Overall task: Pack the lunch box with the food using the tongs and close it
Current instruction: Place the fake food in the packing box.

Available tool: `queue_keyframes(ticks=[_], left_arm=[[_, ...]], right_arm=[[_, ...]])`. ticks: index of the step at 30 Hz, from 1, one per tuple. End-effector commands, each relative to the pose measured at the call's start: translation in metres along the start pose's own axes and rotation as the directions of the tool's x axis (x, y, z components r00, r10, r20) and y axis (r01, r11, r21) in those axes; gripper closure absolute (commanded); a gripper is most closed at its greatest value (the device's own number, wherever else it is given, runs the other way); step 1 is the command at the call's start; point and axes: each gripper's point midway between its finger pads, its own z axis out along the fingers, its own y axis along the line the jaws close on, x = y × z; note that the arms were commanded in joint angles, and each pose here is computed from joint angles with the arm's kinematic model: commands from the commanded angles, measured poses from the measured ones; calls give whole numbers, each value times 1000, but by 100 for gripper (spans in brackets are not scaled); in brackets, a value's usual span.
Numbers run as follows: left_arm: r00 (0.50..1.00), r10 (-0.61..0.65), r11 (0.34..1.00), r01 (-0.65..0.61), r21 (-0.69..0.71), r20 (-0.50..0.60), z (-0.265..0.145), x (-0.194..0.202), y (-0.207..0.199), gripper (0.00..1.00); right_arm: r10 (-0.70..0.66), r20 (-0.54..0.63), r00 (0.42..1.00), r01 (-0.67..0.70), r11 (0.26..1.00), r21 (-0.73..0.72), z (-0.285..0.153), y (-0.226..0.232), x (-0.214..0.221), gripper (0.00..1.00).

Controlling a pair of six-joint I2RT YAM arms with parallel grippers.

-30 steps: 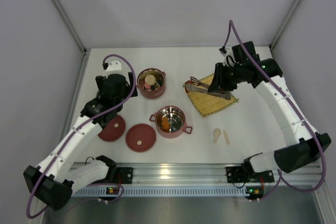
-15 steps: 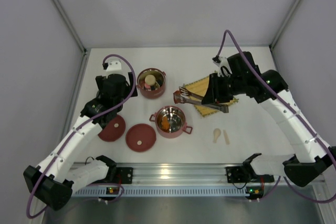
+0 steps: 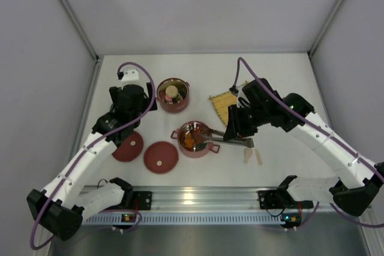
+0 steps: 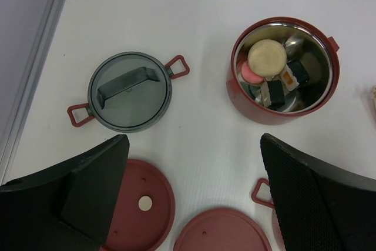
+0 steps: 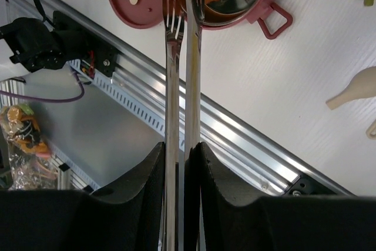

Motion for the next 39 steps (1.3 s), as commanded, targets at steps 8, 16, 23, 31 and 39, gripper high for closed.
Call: queue_keyframes(ticks=[8,16,23,31,39], left_arm=[[999,-19,1000,18,6,29,-2,-10,-1,1],[999,-17,1000,17,4,29,-2,-10,-1,1],[999,-19,1000,19,6,31,-3,-10,-1,1],[999,-18,1000,18,7,32,-3,-11,0,1],[999,-20,1000,20,6,35,-4,-11,0,1]], right_arm=[[-10,59,998,12,999,-31,17,9,-16,80],[-20,49,999,21,1000,-21,24,9,-20,77],[-23,49,999,23,1000,-16,25,8,-21,74],[-25,45,999,26,1000,-14,25,8,-21,71],[-28,44,999,28,999,-15,25,8,-21,69]])
